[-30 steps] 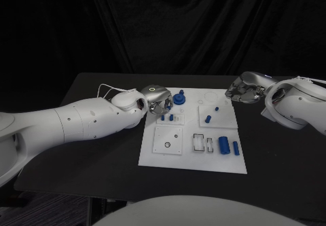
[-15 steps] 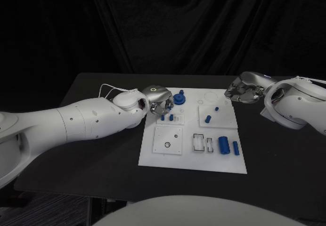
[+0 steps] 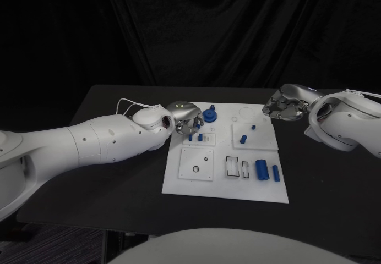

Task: Assemble the parts on the task board

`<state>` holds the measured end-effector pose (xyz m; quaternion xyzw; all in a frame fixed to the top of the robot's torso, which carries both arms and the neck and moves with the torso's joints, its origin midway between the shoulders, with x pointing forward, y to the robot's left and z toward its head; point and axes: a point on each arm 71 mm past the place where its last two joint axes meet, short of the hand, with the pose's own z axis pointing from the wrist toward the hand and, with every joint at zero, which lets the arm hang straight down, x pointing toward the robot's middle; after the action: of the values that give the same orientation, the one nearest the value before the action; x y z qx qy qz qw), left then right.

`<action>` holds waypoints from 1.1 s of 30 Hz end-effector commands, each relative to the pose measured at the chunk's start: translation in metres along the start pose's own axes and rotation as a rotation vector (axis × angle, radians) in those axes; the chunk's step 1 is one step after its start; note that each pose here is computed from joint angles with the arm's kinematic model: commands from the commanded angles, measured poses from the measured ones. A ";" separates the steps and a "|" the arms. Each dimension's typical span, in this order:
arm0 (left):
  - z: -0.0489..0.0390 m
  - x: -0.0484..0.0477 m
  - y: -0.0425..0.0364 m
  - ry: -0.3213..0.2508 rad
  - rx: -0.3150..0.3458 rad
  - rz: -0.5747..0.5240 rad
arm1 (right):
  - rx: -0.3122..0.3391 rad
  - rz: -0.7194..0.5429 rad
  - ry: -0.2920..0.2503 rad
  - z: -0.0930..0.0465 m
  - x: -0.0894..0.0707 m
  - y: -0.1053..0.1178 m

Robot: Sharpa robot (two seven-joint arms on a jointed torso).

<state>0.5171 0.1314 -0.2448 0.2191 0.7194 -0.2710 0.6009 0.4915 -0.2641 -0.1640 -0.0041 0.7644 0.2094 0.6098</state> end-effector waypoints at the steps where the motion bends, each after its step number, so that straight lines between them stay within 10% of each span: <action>1: 0.0004 0.0024 -0.0025 0.014 0.018 -0.002 | 0.012 -0.001 0.004 0.000 0.001 -0.001; 21: -0.0132 -0.0103 0.0123 -0.173 0.021 0.021 | 0.019 0.001 0.004 -0.003 0.000 -0.004; 33: -0.0656 -0.0290 0.0510 -0.313 -0.049 -0.009 | 0.036 0.000 0.002 -0.005 -0.001 -0.010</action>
<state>0.5072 0.2140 -0.2230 0.1686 0.6552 -0.2667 0.6864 0.4894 -0.2724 -0.1640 0.0011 0.7657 0.2040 0.6100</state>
